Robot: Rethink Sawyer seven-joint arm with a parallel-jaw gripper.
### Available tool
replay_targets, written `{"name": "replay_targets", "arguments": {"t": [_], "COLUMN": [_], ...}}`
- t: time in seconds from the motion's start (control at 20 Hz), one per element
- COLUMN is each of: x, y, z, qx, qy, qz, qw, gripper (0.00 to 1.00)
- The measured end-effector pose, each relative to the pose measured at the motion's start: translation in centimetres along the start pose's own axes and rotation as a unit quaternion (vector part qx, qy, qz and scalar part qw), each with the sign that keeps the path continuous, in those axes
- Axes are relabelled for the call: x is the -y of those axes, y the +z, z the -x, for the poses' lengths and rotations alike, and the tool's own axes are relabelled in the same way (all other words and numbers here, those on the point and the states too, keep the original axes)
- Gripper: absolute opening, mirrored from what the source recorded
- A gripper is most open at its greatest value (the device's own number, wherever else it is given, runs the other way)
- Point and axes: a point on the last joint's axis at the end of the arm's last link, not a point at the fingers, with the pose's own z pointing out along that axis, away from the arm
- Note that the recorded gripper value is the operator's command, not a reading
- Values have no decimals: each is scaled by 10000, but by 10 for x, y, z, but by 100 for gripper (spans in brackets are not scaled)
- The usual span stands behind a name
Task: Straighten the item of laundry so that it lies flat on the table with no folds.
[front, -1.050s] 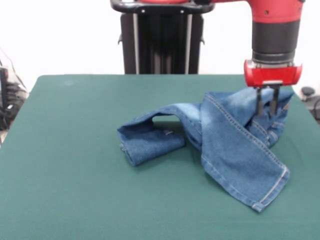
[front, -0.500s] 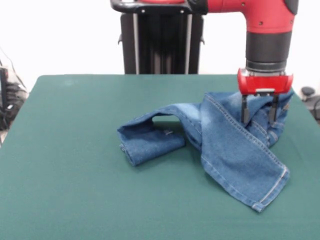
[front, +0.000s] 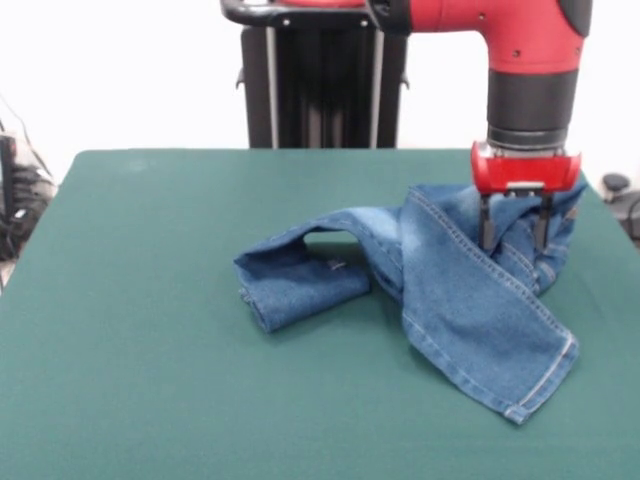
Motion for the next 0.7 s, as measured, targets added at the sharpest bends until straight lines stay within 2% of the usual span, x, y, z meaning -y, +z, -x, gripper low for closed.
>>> {"name": "replay_targets", "arguments": {"t": [0.35,0.7], "x": [3,27], "y": [0,2], "z": [7,28], "qx": [229,800], "qy": [27,65], "qz": [31,55], "qw": [9997,9968], "gripper": [100,100]}}
